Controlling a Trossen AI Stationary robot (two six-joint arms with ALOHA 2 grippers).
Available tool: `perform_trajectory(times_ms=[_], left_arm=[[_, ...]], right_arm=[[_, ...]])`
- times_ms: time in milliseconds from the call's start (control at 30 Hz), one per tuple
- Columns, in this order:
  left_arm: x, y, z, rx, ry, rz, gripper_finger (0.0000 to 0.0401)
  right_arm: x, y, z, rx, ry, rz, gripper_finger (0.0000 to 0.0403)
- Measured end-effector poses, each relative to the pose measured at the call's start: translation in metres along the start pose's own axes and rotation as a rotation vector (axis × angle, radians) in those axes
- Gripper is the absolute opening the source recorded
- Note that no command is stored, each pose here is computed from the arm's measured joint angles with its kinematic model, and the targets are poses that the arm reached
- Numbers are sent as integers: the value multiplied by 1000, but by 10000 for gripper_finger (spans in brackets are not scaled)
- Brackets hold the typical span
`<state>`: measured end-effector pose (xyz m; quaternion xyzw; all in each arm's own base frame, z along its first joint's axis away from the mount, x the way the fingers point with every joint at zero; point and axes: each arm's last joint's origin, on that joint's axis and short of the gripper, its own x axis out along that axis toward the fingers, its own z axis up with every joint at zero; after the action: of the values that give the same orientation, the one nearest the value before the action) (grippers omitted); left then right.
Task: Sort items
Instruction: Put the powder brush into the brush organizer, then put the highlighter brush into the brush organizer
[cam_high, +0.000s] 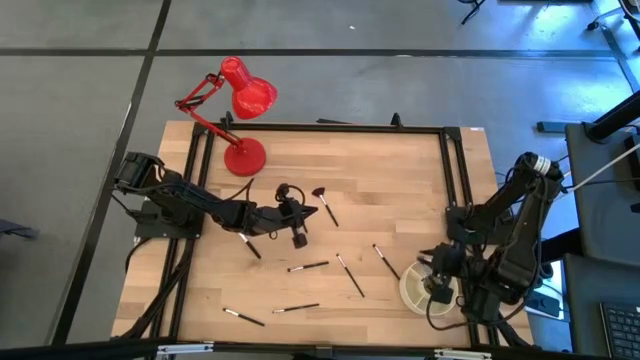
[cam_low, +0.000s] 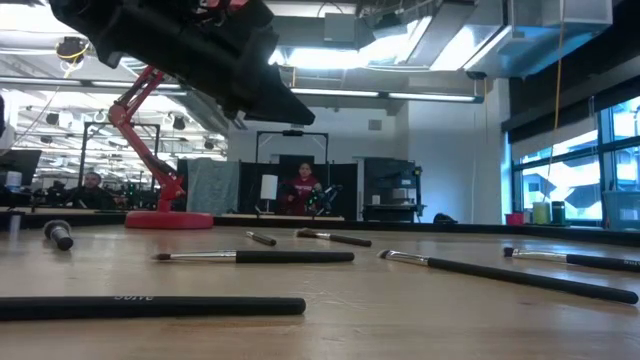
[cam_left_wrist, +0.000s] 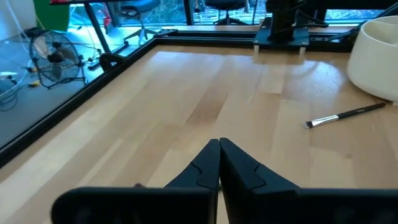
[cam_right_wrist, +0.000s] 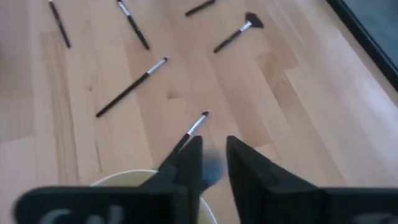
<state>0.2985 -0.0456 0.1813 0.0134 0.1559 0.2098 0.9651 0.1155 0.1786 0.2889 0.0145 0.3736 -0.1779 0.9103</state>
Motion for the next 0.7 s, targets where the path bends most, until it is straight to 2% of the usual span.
perform_trajectory(times_ms=[133,267,500,600,700], left_arm=[[0,0,0,1,-1,8,9],[-1,-2,0,-4,-1,3,5],[2,4,0,-61,-1,31,3],[4,7,1,-104,1,37,5],[5,7,0,-117,10,-7,4]], right_arm=[[0,-8,7,59,-1,-3,129],[5,-18,21,161,-10,-32,154],[23,-42,71,320,-35,-157,150],[41,-58,92,369,-16,-222,144],[68,-70,108,397,-26,-255,139]])
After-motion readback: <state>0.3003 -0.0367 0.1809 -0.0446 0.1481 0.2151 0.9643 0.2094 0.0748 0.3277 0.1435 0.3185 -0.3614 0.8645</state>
